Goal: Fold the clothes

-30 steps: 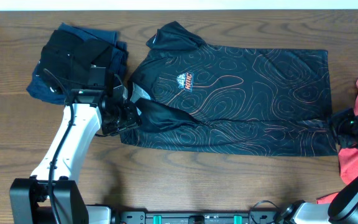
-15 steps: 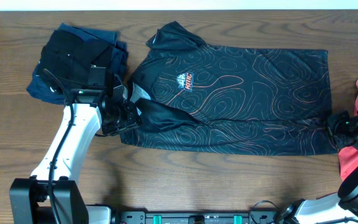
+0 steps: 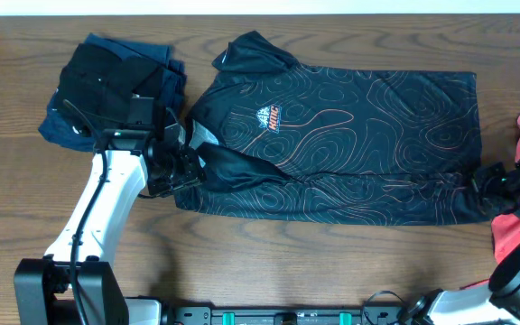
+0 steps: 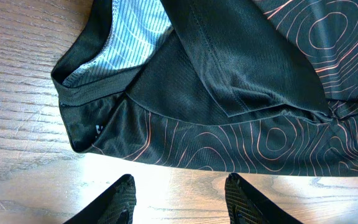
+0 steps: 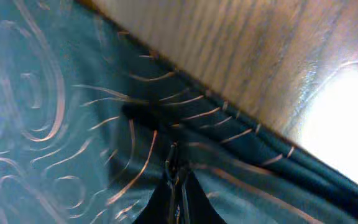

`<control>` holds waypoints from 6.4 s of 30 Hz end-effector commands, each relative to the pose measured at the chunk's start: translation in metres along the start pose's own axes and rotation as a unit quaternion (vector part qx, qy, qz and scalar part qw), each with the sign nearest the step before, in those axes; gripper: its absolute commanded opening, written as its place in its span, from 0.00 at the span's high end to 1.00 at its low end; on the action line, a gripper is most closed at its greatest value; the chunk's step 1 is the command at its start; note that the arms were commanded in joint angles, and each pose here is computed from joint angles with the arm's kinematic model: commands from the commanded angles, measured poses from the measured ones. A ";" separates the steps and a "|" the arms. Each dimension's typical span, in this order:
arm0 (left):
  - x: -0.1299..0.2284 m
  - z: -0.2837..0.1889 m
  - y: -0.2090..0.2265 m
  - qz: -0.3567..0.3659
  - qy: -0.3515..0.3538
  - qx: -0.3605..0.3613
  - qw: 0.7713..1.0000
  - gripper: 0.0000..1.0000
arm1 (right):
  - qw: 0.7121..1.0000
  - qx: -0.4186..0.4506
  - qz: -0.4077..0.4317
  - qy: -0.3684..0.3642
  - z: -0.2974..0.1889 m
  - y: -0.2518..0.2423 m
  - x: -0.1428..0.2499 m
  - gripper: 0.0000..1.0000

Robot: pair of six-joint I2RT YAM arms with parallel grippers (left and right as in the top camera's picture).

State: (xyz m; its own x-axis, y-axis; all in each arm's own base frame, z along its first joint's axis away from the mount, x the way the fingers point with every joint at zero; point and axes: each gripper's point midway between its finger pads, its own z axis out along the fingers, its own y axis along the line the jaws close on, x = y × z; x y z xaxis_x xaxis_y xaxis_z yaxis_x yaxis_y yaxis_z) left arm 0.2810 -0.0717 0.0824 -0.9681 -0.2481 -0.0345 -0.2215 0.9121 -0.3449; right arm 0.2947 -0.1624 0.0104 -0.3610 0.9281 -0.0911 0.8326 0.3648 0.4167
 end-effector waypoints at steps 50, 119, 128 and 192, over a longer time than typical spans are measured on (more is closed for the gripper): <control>0.010 0.093 -0.040 0.205 0.064 -0.013 0.977 0.51 | 0.976 -0.183 -0.104 -0.060 -0.089 0.087 0.003 0.53; -0.016 0.062 -0.091 0.203 0.004 -0.006 0.979 0.94 | 0.978 -0.170 -0.105 -0.058 -0.087 0.082 0.005 0.54; -0.051 0.058 -0.123 0.227 -0.076 0.040 0.970 0.94 | 0.979 -0.167 -0.105 -0.060 -0.086 0.081 0.004 0.53; -0.078 0.076 -0.179 0.263 -0.130 0.116 0.949 0.91 | 0.984 -0.147 -0.090 -0.035 -0.082 0.070 0.015 0.46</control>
State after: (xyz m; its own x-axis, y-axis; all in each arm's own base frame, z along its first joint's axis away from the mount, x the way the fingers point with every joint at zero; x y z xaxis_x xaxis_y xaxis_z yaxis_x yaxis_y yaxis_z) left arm 0.3972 -0.2309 0.0556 -0.8918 0.1340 -0.4321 0.3169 0.8667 -0.3852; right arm 0.3147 -0.1273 0.1091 -0.4506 0.8648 -0.2215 0.6037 0.4780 0.6380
